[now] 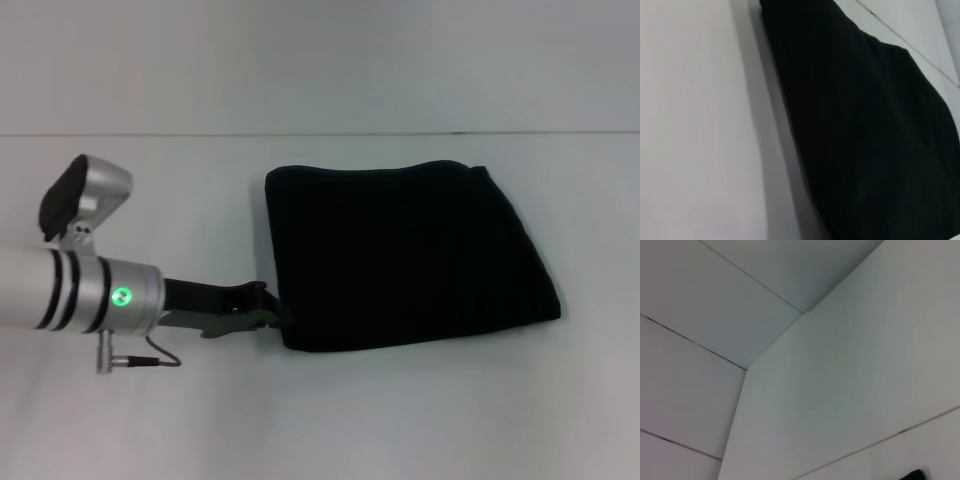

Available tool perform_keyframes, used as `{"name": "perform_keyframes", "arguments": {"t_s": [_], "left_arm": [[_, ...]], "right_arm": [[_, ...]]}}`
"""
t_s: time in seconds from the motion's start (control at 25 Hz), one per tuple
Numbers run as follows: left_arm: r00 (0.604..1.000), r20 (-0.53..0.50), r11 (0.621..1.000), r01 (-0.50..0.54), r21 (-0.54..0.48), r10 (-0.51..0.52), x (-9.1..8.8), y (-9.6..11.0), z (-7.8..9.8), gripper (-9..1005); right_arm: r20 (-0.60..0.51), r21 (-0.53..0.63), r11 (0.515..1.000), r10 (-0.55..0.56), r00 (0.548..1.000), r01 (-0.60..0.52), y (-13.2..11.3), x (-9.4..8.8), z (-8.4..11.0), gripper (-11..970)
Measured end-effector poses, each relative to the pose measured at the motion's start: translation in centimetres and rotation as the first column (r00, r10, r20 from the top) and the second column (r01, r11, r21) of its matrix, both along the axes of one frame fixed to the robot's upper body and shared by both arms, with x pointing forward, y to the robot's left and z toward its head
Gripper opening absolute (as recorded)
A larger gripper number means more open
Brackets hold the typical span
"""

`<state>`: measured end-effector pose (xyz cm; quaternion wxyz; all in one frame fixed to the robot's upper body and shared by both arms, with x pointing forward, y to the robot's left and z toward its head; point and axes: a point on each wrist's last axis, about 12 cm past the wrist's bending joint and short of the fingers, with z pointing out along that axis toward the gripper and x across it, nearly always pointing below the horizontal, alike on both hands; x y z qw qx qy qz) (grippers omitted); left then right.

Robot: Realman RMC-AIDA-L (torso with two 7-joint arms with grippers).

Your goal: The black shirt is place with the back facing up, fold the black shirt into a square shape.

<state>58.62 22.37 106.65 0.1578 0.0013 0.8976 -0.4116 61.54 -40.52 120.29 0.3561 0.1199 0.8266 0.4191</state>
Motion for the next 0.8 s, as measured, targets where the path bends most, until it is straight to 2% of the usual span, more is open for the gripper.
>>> {"name": "perform_keyframes", "arguments": {"t_s": [0.36,0.6,0.72,0.8], "left_arm": [[0.998,-0.024,0.998,-0.052,-0.023,0.051,-1.6,3.0,-0.4,9],[0.998,-0.021,0.998,-0.055,-0.035,0.055,-1.4,3.8,0.2,11],[0.999,-0.008,0.999,-0.04,-0.027,0.04,-1.2,4.4,0.8,11],[0.999,0.014,0.999,-0.043,0.004,0.043,-1.0,5.8,1.5,12]], "right_arm": [[0.0,-0.001,1.0,0.002,1.0,-0.002,0.0,-0.1,-0.1,716],[0.012,-0.009,1.0,0.014,1.0,-0.014,0.3,0.1,0.0,716],[0.054,-0.038,0.998,0.045,0.998,-0.043,0.5,0.1,-0.1,716],[0.13,-0.07,0.994,0.095,0.987,-0.087,0.9,-0.2,-0.1,716]]}}
